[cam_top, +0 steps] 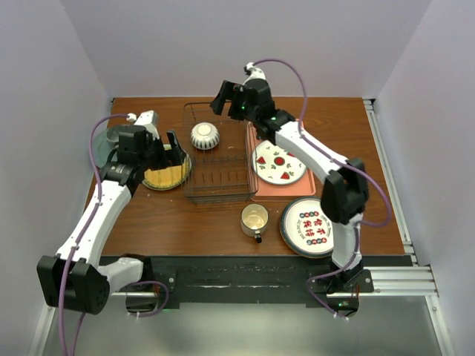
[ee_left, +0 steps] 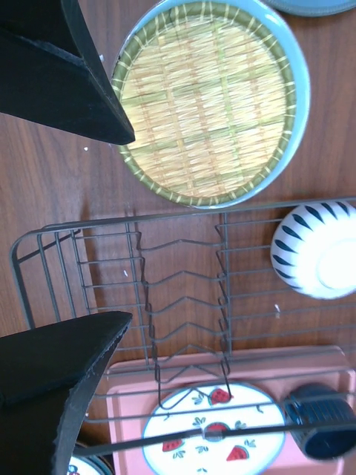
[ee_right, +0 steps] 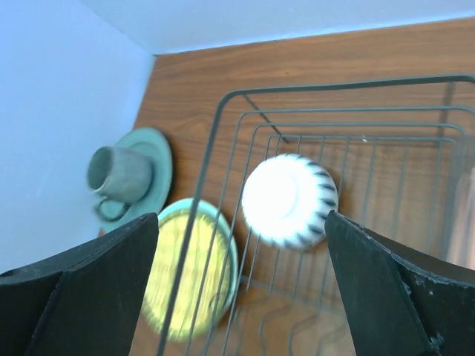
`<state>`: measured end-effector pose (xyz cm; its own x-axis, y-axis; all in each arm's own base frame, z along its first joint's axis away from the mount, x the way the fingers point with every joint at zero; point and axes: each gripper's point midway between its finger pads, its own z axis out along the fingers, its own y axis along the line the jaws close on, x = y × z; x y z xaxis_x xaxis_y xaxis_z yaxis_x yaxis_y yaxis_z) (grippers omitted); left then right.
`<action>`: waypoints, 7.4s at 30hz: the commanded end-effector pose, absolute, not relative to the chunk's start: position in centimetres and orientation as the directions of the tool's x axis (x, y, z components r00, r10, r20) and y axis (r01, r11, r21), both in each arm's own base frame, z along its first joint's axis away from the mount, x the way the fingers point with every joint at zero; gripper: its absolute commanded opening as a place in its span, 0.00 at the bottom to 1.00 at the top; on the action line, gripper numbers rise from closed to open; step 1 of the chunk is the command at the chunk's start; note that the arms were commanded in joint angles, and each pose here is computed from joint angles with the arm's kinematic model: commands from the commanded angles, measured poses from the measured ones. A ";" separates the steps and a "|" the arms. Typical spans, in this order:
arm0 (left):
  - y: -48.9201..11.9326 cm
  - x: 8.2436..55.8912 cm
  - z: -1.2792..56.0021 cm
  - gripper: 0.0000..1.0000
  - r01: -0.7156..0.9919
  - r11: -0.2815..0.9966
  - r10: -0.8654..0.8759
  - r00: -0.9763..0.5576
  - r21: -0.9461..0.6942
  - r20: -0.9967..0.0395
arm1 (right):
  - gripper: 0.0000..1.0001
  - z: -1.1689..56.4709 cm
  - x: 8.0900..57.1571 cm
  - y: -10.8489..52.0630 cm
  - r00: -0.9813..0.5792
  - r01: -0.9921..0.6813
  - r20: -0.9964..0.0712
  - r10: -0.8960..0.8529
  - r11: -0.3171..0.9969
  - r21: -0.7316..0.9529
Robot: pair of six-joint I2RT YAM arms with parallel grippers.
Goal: Load the mixed dishes into the dish rack
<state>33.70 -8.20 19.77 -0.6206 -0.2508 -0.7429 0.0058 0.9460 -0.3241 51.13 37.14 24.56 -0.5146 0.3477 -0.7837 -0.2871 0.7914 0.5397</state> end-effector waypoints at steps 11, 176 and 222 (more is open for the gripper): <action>-12.1 29.1 25.1 1.00 0.314 0.853 -0.189 -0.559 -0.417 -0.807 | 0.94 22.7 31.2 22.9 -0.684 -0.197 -0.711 0.164 0.897 0.396; -27.4 23.6 47.1 0.00 0.842 0.287 -0.679 -0.158 -0.457 -0.717 | 0.86 41.1 17.8 26.6 -0.573 -0.729 -0.627 0.528 0.021 0.684; -24.5 26.4 39.5 0.99 0.580 0.564 -0.566 -0.248 -0.588 -0.787 | 0.00 43.2 21.2 27.6 -0.520 -0.724 -0.670 0.530 0.143 0.674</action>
